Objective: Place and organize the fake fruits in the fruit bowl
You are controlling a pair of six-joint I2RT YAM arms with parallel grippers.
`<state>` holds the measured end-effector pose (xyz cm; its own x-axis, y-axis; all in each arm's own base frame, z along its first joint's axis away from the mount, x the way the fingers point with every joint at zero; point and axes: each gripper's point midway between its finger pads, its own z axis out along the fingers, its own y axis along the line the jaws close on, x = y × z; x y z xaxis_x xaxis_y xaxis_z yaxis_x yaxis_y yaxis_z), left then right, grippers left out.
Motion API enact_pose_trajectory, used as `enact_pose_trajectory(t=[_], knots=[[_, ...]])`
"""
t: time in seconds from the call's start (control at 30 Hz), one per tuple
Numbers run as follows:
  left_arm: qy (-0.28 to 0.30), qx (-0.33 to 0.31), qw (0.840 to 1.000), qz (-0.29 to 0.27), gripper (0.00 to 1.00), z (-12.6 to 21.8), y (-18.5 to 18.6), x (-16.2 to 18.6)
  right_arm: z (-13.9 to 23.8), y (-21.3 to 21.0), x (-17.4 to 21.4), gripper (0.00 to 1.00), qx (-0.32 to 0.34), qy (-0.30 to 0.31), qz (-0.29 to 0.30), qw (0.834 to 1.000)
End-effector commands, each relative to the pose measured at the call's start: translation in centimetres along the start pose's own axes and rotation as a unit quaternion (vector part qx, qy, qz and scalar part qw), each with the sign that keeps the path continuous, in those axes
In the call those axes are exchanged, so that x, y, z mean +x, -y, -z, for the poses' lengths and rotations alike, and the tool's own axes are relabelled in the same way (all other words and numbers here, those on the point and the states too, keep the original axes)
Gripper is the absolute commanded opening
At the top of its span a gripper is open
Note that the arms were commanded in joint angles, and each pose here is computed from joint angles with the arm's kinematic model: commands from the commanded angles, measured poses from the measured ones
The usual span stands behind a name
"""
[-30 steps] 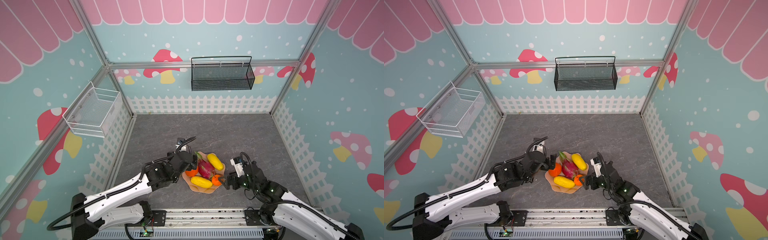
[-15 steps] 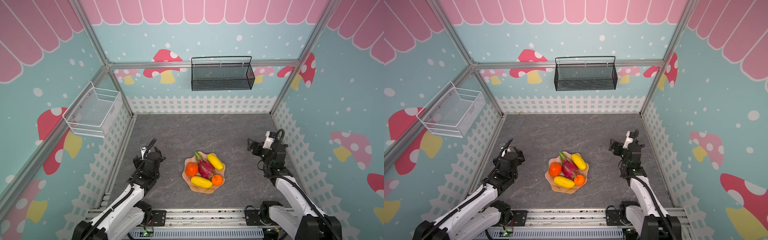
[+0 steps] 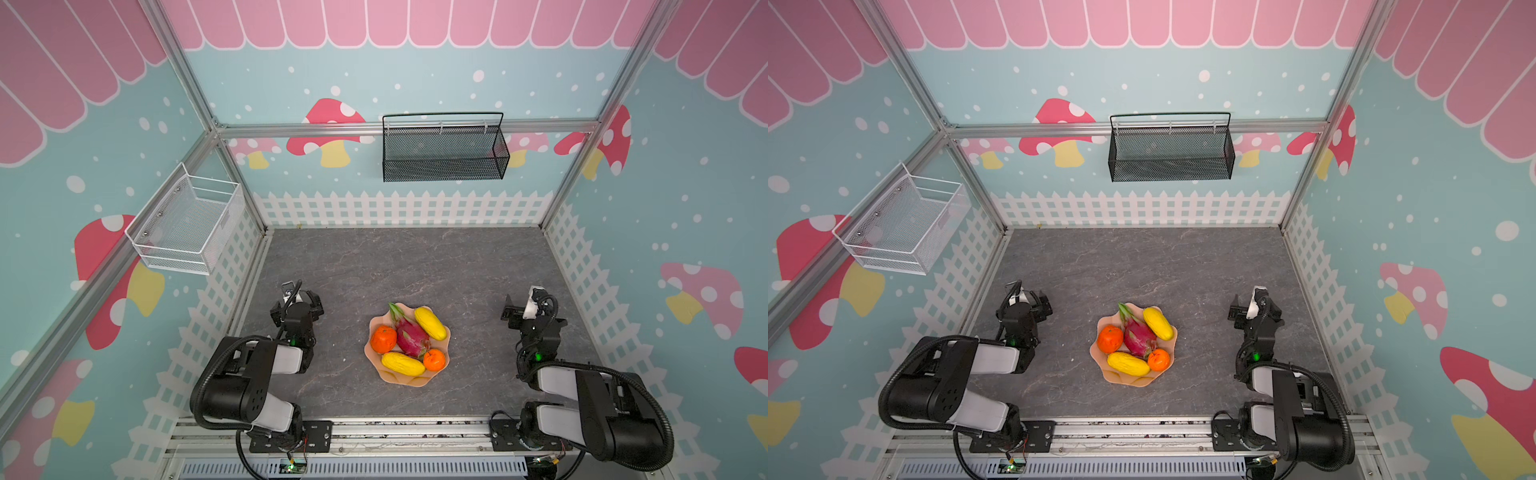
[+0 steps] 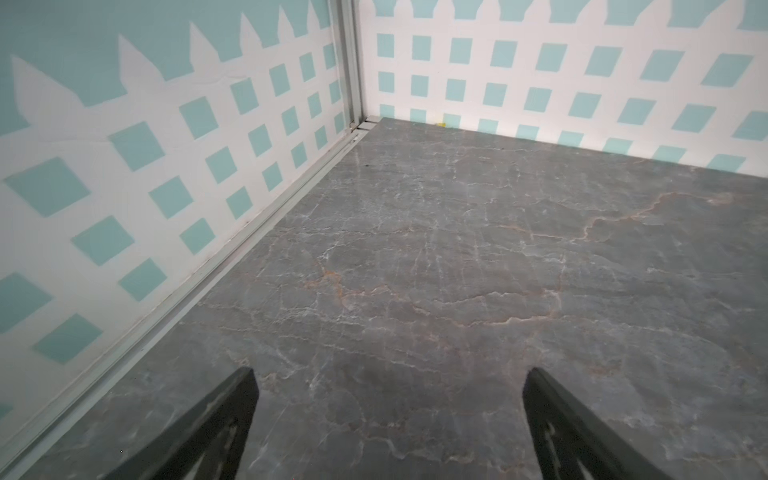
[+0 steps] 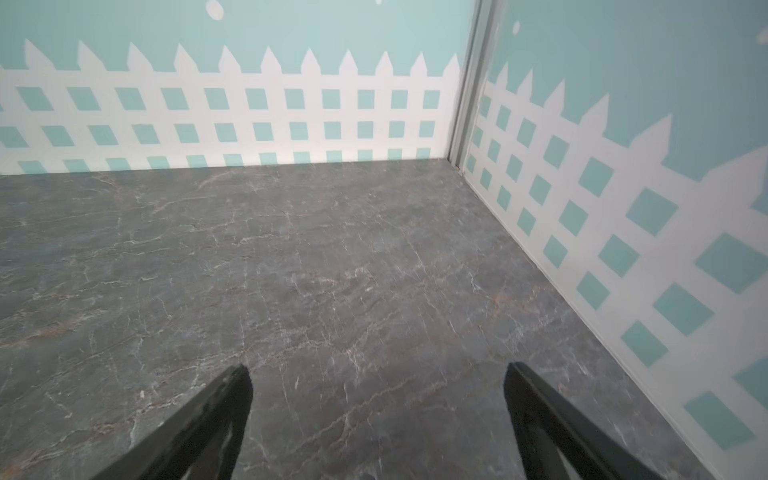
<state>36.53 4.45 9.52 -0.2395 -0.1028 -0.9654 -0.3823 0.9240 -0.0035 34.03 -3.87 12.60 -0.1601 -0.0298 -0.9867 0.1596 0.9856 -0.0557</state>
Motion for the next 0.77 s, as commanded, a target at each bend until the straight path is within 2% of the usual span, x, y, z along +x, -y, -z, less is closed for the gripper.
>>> enact_pose_trajectory(t=[0.0,0.07,0.1,0.17,0.27,0.73], knots=[[0.067,0.040,0.997,0.023,1.00,0.4,1.2,-3.6,-0.3,-2.2,-2.1,0.98,-0.058,0.070,0.045,0.995],[0.058,0.036,0.998,0.013,1.00,-0.3,1.5,-3.4,-0.9,-1.8,-2.1,0.98,-0.044,0.080,0.040,0.995],[0.059,0.039,0.997,0.006,1.00,-0.6,1.8,-3.6,-1.7,-2.2,-1.3,0.98,-0.054,0.043,0.044,0.997],[0.025,0.041,0.999,-0.002,1.00,-1.0,2.1,-3.0,-2.4,-3.2,-1.5,0.98,-0.078,0.047,0.058,0.994],[0.021,0.034,0.999,-0.004,1.00,-1.3,2.1,-3.1,-2.6,-4.2,-1.2,0.98,-0.100,0.038,0.070,0.992],[0.024,0.033,0.999,-0.010,1.00,-1.5,2.2,-3.0,-2.3,-4.4,-1.2,0.98,-0.104,0.040,0.074,0.991]])
